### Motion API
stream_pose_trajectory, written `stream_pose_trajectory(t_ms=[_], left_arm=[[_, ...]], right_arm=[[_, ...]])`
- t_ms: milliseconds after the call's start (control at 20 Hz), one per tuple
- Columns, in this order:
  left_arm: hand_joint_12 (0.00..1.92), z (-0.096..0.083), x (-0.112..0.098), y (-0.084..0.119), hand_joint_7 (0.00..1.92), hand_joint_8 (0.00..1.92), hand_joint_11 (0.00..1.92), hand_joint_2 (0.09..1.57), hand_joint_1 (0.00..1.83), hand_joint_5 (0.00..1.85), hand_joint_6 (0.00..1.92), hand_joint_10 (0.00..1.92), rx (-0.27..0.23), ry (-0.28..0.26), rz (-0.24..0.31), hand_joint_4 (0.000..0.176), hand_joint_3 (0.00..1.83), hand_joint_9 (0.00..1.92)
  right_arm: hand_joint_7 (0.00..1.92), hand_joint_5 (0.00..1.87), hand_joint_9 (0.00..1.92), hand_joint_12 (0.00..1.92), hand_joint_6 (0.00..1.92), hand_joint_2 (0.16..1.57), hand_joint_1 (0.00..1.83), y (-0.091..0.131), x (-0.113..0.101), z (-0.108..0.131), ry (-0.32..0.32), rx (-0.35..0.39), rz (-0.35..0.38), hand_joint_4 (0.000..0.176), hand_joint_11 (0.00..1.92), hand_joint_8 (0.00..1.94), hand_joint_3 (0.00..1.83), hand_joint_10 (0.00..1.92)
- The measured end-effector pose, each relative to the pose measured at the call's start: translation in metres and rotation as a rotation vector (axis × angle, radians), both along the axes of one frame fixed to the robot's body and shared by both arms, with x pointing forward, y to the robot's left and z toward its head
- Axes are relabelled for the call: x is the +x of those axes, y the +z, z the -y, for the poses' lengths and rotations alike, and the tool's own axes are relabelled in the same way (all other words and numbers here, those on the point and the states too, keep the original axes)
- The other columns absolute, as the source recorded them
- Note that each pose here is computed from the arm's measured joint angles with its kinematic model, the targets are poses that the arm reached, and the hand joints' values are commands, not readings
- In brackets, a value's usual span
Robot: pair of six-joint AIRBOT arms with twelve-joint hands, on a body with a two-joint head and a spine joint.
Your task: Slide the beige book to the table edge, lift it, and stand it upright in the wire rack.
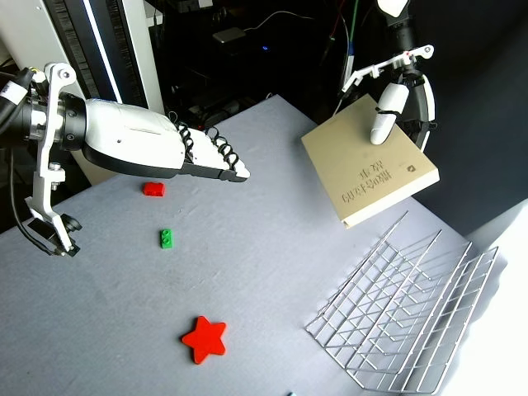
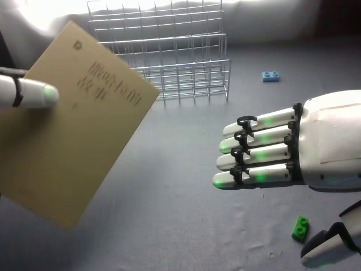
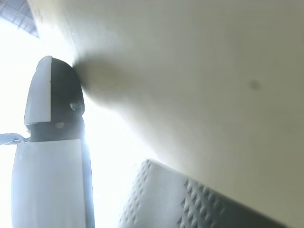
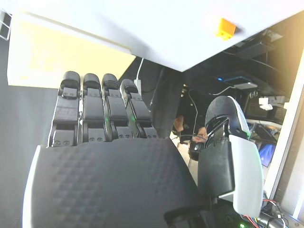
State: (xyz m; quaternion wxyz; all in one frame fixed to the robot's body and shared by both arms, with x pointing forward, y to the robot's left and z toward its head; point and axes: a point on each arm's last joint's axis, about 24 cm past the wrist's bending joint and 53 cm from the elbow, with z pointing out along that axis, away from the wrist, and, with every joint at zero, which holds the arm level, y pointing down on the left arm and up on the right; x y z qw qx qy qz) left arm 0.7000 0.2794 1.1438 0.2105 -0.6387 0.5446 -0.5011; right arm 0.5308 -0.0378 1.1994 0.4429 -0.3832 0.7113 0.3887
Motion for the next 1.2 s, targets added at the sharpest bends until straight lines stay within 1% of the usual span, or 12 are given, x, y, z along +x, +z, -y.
stream_pose_trajectory(t_ms=[100, 150, 200, 350, 400, 450, 500, 550, 750, 900, 1050, 1200], left_arm=[[1.39, 0.004, 0.006, 0.021, 0.80, 1.45, 0.59, 1.22, 1.18, 0.78, 1.18, 1.19, -0.037, 0.013, 0.052, 0.000, 0.00, 0.69], [1.39, 0.003, 0.007, 0.026, 0.80, 1.45, 0.59, 1.22, 1.18, 0.78, 1.18, 1.19, -0.042, 0.020, 0.066, 0.000, 0.00, 0.69], [1.42, 0.003, 0.012, 0.040, 0.81, 1.42, 0.57, 1.22, 1.18, 0.76, 1.22, 1.19, -0.063, 0.038, 0.105, 0.000, 0.00, 0.70], [1.42, 0.006, 0.019, 0.067, 0.84, 1.37, 0.59, 1.21, 1.19, 0.79, 1.19, 1.15, -0.113, 0.060, 0.172, 0.000, 0.00, 0.73], [1.40, 0.008, 0.021, 0.077, 0.84, 1.35, 0.59, 1.20, 1.21, 0.78, 1.21, 1.21, -0.131, 0.063, 0.194, 0.000, 0.00, 0.72], [1.40, 0.011, 0.024, 0.086, 0.84, 1.34, 0.58, 1.20, 1.32, 0.76, 1.23, 1.35, -0.152, 0.069, 0.217, 0.000, 0.00, 0.73], [1.40, 0.013, 0.026, 0.093, 0.84, 1.34, 0.58, 1.20, 1.32, 0.76, 1.23, 1.35, -0.166, 0.072, 0.237, 0.000, 0.00, 0.73], [1.42, 0.019, 0.030, 0.102, 0.83, 1.35, 0.58, 1.20, 1.35, 0.76, 1.22, 1.41, -0.221, 0.078, 0.260, 0.000, 0.00, 0.73], [1.44, 0.028, 0.039, 0.117, 0.82, 1.36, 0.55, 1.21, 1.35, 0.74, 1.22, 1.45, -0.258, 0.093, 0.323, 0.000, 0.00, 0.71], [1.41, 0.021, 0.045, 0.132, 0.86, 1.30, 0.59, 1.18, 1.35, 0.80, 1.14, 1.39, -0.292, 0.147, 0.383, 0.000, 0.00, 0.75], [1.42, 0.005, 0.055, 0.153, 0.83, 1.34, 0.58, 1.20, 1.35, 0.75, 1.22, 1.44, -0.350, 0.233, 0.458, 0.000, 0.00, 0.72], [1.42, -0.003, 0.061, 0.168, 0.83, 1.35, 0.57, 1.21, 1.35, 0.75, 1.21, 1.45, -0.376, 0.299, 0.534, 0.000, 0.00, 0.72]], right_arm=[[0.00, 0.00, 0.00, 0.00, 0.00, 1.08, 0.00, -0.002, 0.000, 0.001, -0.001, -0.004, -0.003, 0.000, 0.00, 0.00, 0.00, 0.00], [0.00, 0.00, 0.00, 0.00, 0.00, 1.08, 0.00, -0.002, -0.001, 0.001, -0.001, -0.005, -0.003, 0.000, 0.00, 0.00, 0.00, 0.00], [0.00, 0.00, 0.00, 0.00, 0.00, 1.08, 0.00, -0.002, -0.001, 0.001, -0.001, -0.006, -0.002, 0.000, 0.00, 0.00, 0.00, 0.00], [0.00, 0.00, 0.00, 0.00, 0.00, 1.08, 0.00, -0.002, -0.002, 0.000, 0.000, -0.005, -0.003, 0.000, 0.00, 0.00, 0.00, 0.00], [0.00, 0.00, 0.00, 0.00, 0.00, 1.09, 0.00, -0.003, -0.002, 0.000, 0.002, -0.007, -0.001, 0.000, 0.00, 0.00, 0.00, 0.00], [0.00, 0.00, 0.00, 0.00, 0.00, 1.09, 0.00, -0.003, -0.002, 0.000, 0.003, -0.007, -0.001, 0.000, 0.00, 0.00, 0.00, 0.00], [0.00, 0.00, 0.00, 0.00, 0.00, 1.09, 0.00, -0.003, -0.003, 0.000, 0.004, -0.006, -0.001, 0.000, 0.00, 0.00, 0.00, 0.00], [0.00, 0.00, 0.00, 0.00, 0.00, 1.09, 0.00, -0.002, -0.003, 0.000, 0.005, -0.007, 0.001, 0.000, 0.00, 0.00, 0.00, 0.00], [0.01, 0.04, 0.00, 0.00, 0.01, 1.08, 0.00, -0.003, -0.004, -0.001, 0.012, -0.012, 0.014, 0.000, 0.01, 0.00, 0.00, 0.00], [0.00, 0.00, 0.00, 0.00, 0.00, 1.07, 0.00, -0.002, -0.004, -0.001, 0.012, -0.012, 0.015, 0.000, 0.00, 0.00, 0.00, 0.00], [0.00, 0.00, 0.00, 0.00, 0.00, 1.08, 0.00, -0.003, -0.005, -0.001, 0.015, -0.013, 0.016, 0.000, 0.00, 0.00, 0.00, 0.00], [0.00, 0.00, 0.00, 0.00, 0.00, 1.08, 0.00, -0.003, -0.005, -0.001, 0.016, -0.014, 0.017, 0.000, 0.00, 0.00, 0.00, 0.00]])
